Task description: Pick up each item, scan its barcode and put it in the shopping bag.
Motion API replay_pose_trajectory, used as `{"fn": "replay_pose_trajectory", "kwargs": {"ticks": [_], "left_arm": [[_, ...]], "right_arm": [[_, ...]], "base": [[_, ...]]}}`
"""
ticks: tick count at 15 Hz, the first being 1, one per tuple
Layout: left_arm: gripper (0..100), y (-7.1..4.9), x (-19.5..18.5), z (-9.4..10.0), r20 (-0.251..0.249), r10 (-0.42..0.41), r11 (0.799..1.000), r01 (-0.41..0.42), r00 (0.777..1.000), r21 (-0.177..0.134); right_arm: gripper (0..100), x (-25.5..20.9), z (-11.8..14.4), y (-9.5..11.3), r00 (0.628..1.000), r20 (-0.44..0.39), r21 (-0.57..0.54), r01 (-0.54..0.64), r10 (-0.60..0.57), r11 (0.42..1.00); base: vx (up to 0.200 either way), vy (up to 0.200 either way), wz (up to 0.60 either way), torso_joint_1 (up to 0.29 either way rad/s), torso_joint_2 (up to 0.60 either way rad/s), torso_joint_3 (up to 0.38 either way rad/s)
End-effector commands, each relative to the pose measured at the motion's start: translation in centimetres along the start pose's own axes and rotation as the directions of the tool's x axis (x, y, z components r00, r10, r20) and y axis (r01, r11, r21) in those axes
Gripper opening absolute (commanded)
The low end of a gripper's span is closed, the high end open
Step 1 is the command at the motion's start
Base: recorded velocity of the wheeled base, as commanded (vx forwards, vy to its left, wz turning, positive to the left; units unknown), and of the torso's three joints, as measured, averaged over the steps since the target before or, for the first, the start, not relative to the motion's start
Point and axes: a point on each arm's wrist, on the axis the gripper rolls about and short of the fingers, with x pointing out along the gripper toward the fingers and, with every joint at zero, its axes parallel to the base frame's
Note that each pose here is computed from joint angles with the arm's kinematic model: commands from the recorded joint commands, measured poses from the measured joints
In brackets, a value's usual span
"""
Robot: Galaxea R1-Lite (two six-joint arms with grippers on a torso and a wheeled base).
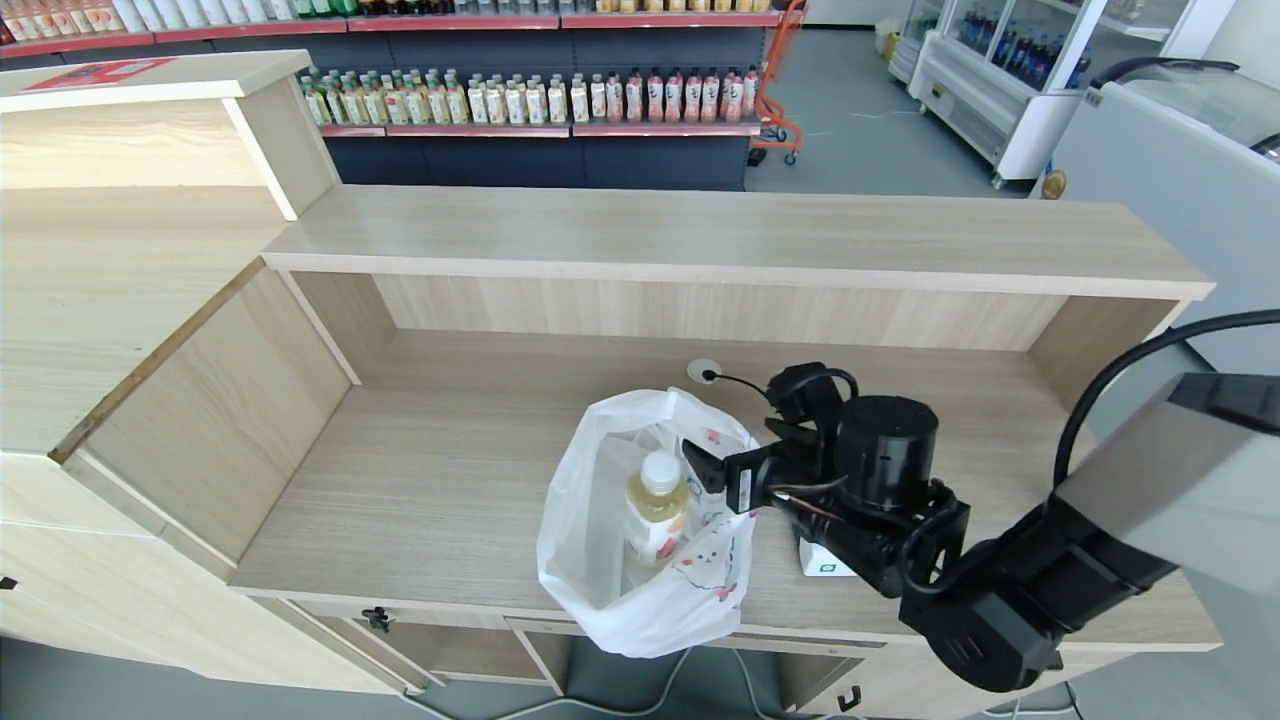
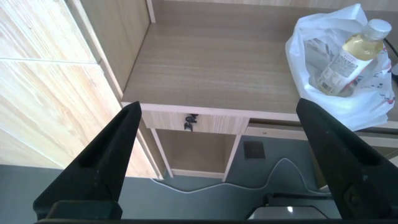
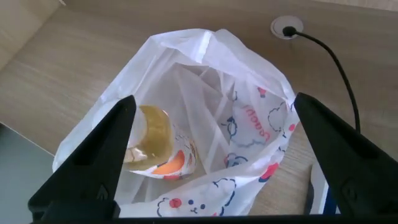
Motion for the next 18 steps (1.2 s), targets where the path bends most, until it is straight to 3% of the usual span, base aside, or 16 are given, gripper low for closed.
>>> {"fn": "replay_pose_trajectory", "kwargs": {"ticks": [1,5,8,12,13,14,16,17,18], "left_arm": [[100,0.0,0.0,0.0,0.0,0.0,1.0,0.0,1.0,0.0],[100,0.0,0.0,0.0,0.0,0.0,1.0,0.0,1.0,0.0],[100,0.0,0.0,0.0,0.0,0.0,1.0,0.0,1.0,0.0],[100,0.0,0.0,0.0,0.0,0.0,1.0,0.0,1.0,0.0],[100,0.0,0.0,0.0,0.0,0.0,1.0,0.0,1.0,0.0],[100,0.0,0.0,0.0,0.0,0.0,1.0,0.0,1.0,0.0],[100,0.0,0.0,0.0,0.0,0.0,1.0,0.0,1.0,0.0],[100,0.0,0.0,0.0,0.002,0.0,1.0,0.0,1.0,0.0],[100,0.0,0.0,0.0,0.0,0.0,1.0,0.0,1.0,0.0]], "right_arm": [[100,-4.0,2.4,-0.9,0.999,0.036,0.024,0.008,-0.009,1.0],[100,-10.8,3.3,-3.2,0.998,-0.024,0.038,0.062,-0.061,0.997],[100,-12.7,4.3,-5.5,0.989,-0.027,0.045,0.148,-0.147,0.988],[100,-15.5,5.1,-9.2,0.939,-0.064,-0.024,0.337,-0.337,0.941],[100,-17.5,5.2,-11.7,0.862,-0.114,-0.059,0.491,-0.494,0.869],[100,-18.5,4.9,-12.8,0.808,-0.159,-0.078,0.562,-0.567,0.823],[100,-22.6,3.5,-16.7,0.534,-0.321,-0.253,0.748,-0.782,0.614],[100,-23.9,3.0,-18.2,0.436,-0.357,-0.297,0.785,-0.826,0.543],[100,-24.4,2.6,-19.0,0.386,-0.381,-0.329,0.793,-0.84,0.513]], "base": [[0.0,0.0,0.0,0.0,0.0,0.0],[0.0,0.0,0.0,0.0,0.0,0.0],[0.0,0.0,0.0,0.0,0.0,0.0],[0.0,0.0,0.0,0.0,0.0,0.0],[0.0,0.0,0.0,0.0,0.0,0.0],[0.0,0.0,0.0,0.0,0.0,0.0],[0.0,0.0,0.0,0.0,0.0,0.0],[0.0,0.0,0.0,0.0,0.0,0.0],[0.0,0.0,0.0,0.0,0.0,0.0]]}}
